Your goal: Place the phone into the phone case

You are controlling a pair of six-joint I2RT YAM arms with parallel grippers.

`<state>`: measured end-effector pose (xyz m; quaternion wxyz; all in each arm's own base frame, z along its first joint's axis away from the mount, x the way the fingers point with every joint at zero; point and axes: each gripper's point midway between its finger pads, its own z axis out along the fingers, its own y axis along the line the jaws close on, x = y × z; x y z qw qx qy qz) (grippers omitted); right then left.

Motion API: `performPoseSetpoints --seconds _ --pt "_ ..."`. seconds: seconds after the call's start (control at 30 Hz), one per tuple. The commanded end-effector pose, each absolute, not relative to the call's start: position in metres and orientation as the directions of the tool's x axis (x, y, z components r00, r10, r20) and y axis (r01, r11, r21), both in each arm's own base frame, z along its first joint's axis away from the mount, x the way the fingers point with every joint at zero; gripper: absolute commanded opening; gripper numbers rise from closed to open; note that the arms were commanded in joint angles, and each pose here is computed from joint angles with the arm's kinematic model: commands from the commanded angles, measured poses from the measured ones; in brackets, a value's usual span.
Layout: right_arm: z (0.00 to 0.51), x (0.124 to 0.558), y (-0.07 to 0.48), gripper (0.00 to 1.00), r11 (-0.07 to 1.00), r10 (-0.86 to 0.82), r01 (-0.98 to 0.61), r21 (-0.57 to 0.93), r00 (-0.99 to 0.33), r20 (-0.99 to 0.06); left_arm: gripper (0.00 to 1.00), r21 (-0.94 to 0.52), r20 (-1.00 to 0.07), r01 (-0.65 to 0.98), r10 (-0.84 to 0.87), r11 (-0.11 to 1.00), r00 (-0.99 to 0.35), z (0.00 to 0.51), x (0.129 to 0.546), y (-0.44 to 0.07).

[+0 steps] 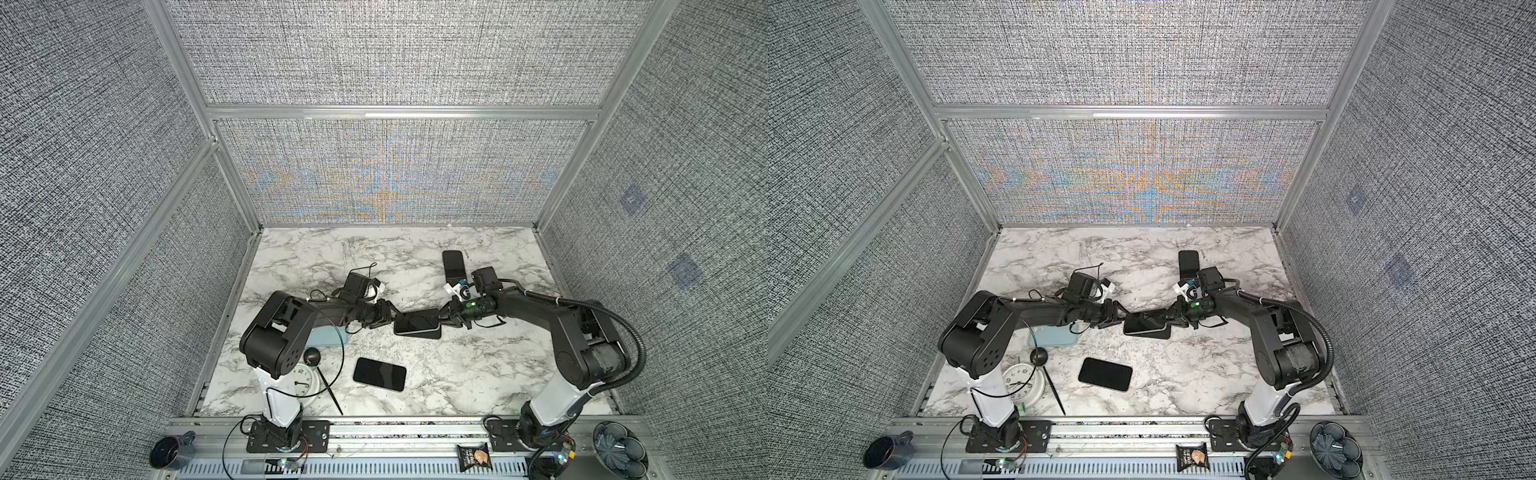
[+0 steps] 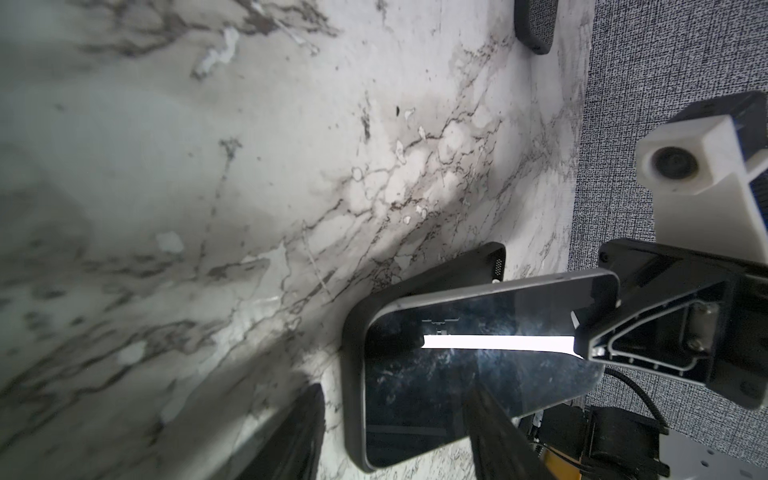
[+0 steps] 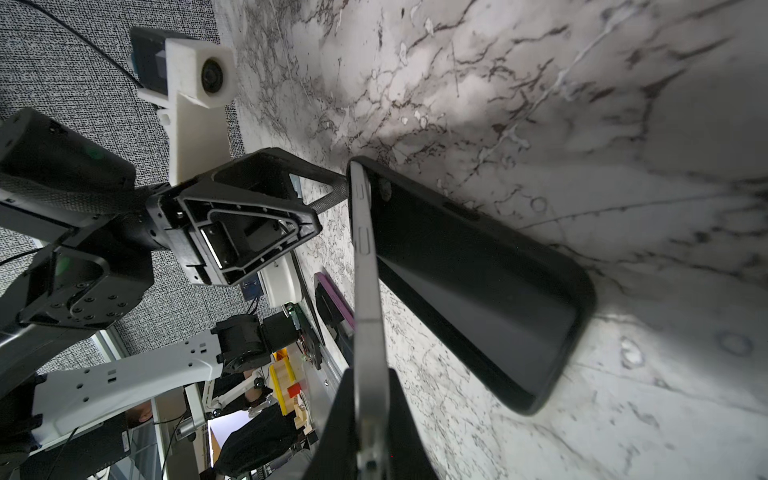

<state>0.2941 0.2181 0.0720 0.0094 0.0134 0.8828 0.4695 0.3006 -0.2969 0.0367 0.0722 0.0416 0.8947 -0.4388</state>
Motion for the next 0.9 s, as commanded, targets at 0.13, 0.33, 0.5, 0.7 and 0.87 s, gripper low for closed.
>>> performPoseSetpoints --seconds 0.13,0.33,0.5,0.7,0.87 --pt "0.053 0.291 0.213 0.00 0.606 0.039 0.058 0.793 -0.998 0.044 0.56 -0.780 -0.178 0.149 0.013 0.607 -0.984 0.041 0.301 -0.297" --pt "0.050 0.296 0.220 0.00 0.606 0.025 0.056 0.793 -0.998 0.051 0.56 -0.778 -0.175 0.143 0.007 0.611 -0.985 0.041 0.297 -0.294" --pt "0.047 0.300 0.231 0.02 0.612 0.004 0.042 0.790 -0.999 0.050 0.56 -0.772 -0.175 0.136 -0.001 0.621 -0.985 0.039 0.290 -0.288" --pt "0.037 0.301 0.235 0.10 0.638 -0.008 0.046 0.769 -0.998 0.066 0.56 -0.768 -0.183 0.138 -0.007 0.626 -0.983 0.042 0.286 -0.284" --pt "0.030 0.304 0.235 0.15 0.669 -0.017 0.042 0.742 -0.997 0.071 0.56 -0.767 -0.190 0.145 -0.006 0.625 -0.982 0.046 0.285 -0.283"
